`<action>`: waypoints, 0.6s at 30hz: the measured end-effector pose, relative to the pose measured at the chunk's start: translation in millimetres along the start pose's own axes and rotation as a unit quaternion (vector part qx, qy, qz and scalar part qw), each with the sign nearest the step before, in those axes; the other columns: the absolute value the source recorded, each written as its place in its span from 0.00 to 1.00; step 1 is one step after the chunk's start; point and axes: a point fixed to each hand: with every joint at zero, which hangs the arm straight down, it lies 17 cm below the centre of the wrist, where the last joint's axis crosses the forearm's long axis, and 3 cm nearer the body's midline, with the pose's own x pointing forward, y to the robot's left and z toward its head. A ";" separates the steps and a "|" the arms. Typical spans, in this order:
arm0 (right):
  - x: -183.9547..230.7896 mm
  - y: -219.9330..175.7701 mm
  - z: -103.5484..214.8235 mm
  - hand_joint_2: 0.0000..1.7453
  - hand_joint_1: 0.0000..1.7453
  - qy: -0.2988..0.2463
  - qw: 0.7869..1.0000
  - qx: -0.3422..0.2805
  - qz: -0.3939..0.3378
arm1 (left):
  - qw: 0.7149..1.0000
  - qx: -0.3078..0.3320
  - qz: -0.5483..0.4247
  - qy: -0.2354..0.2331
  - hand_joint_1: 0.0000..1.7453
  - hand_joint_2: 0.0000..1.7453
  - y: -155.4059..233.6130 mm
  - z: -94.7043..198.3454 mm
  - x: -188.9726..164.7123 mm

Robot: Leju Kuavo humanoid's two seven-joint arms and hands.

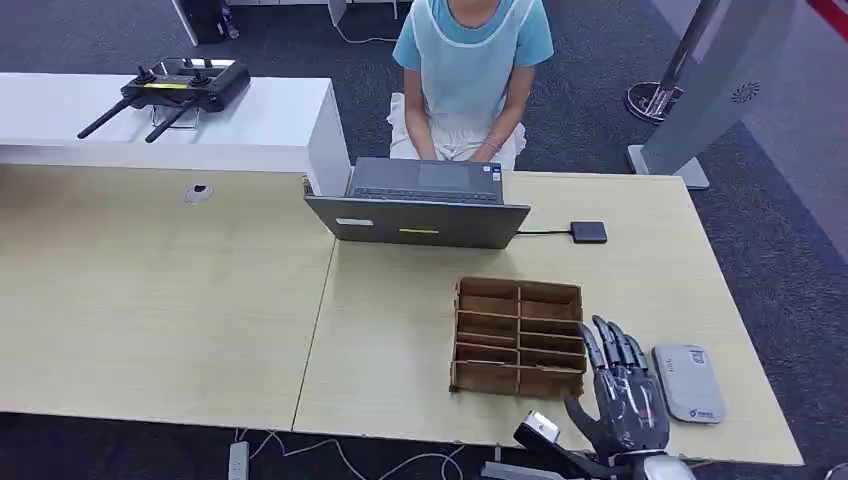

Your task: Pass the card to the sensor for recognition and then transmit it.

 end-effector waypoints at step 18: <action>-4.0 3.8 -2.3 1.00 0.21 0.005 1.000 0.003 0.007 | 1.000 0.001 -0.001 -0.001 0.00 0.00 0.1 0.0 0.0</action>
